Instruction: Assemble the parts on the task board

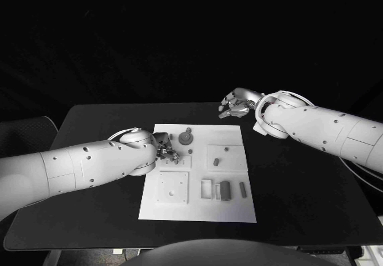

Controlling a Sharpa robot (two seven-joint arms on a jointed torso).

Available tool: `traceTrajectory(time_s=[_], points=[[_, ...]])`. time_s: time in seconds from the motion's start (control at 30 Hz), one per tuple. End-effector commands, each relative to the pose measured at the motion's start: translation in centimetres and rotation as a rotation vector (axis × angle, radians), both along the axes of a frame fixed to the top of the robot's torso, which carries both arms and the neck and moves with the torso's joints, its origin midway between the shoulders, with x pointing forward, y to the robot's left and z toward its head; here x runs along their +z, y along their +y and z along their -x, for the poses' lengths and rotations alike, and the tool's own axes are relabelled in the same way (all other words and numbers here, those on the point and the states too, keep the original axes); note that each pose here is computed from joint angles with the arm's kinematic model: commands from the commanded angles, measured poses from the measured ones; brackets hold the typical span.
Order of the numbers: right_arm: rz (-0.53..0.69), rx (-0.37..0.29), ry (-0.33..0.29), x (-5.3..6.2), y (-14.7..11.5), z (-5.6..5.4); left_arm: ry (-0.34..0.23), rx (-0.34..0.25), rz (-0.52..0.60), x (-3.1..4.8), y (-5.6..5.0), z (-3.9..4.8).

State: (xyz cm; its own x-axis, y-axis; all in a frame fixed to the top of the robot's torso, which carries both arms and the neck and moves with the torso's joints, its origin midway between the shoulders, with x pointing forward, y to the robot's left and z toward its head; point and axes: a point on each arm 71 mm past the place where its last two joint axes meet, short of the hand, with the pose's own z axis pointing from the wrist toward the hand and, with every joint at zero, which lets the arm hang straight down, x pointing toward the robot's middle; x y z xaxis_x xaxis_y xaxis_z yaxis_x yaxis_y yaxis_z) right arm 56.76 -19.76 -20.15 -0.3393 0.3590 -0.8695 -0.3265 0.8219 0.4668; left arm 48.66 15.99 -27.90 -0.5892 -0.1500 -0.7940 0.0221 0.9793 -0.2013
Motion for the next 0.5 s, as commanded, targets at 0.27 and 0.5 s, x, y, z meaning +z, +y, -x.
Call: traceTrajectory(time_s=[0.27,0.5], points=[[0.003,0.015,0.009,-0.06,0.15,0.06,0.057,0.0,0.034,-0.33,-0.21,0.29],[0.004,0.015,0.011,-0.07,0.14,0.06,0.071,0.006,0.045,-0.4,-0.21,0.33]])
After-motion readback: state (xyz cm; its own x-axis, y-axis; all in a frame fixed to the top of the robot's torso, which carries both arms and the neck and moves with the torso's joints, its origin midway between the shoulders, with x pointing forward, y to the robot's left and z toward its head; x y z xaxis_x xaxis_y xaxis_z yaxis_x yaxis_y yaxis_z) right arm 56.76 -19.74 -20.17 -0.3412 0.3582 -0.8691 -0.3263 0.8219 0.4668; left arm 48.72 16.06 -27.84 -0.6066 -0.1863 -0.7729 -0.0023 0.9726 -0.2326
